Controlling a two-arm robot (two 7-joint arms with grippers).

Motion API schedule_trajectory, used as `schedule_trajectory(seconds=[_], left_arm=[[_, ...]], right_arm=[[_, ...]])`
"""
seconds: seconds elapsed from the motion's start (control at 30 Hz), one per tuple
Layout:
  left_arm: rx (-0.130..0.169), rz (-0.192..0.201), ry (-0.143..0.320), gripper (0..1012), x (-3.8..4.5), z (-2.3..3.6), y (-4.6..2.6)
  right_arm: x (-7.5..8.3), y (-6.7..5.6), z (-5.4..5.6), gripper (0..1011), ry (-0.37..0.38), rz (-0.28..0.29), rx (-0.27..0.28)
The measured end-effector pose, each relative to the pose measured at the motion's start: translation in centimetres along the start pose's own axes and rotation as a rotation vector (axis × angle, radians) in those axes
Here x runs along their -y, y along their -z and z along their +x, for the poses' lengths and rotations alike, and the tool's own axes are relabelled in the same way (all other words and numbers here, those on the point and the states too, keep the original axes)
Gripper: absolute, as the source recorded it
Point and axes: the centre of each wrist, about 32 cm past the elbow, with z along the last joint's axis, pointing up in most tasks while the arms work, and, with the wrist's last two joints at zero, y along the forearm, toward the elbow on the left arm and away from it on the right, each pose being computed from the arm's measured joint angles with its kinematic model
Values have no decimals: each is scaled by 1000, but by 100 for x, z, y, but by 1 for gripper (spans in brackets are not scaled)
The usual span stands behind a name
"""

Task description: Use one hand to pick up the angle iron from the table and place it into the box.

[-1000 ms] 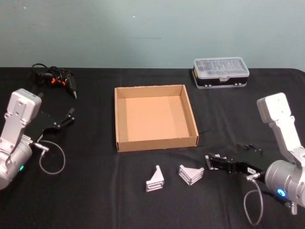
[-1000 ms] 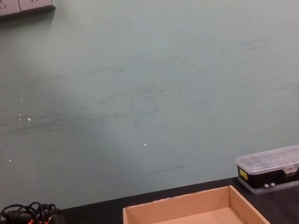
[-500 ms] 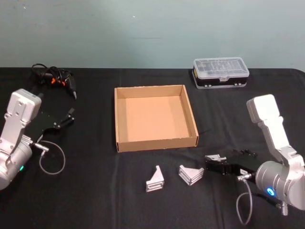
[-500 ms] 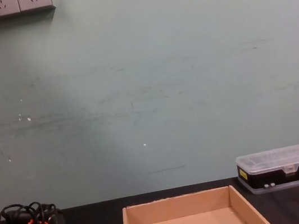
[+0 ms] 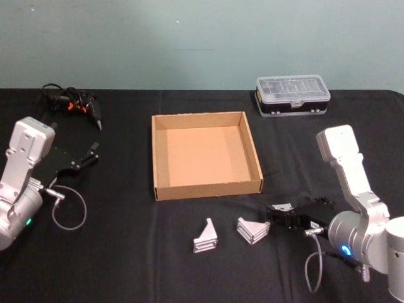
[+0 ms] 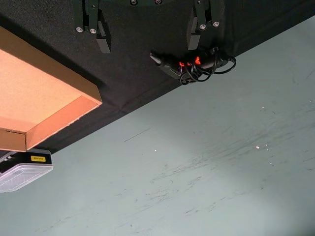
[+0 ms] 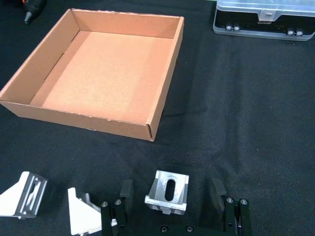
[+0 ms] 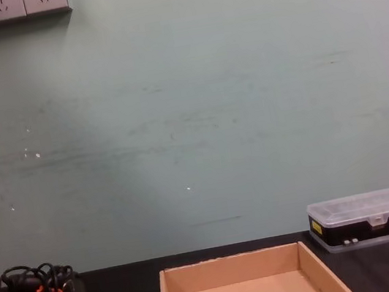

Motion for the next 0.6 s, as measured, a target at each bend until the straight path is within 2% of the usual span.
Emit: schedule_trajectory(seconds=[0.6], left_arm=[[0, 0, 0, 1011, 0, 0, 0]], right_arm=[[-38, 23, -37, 1000, 19, -5, 1]])
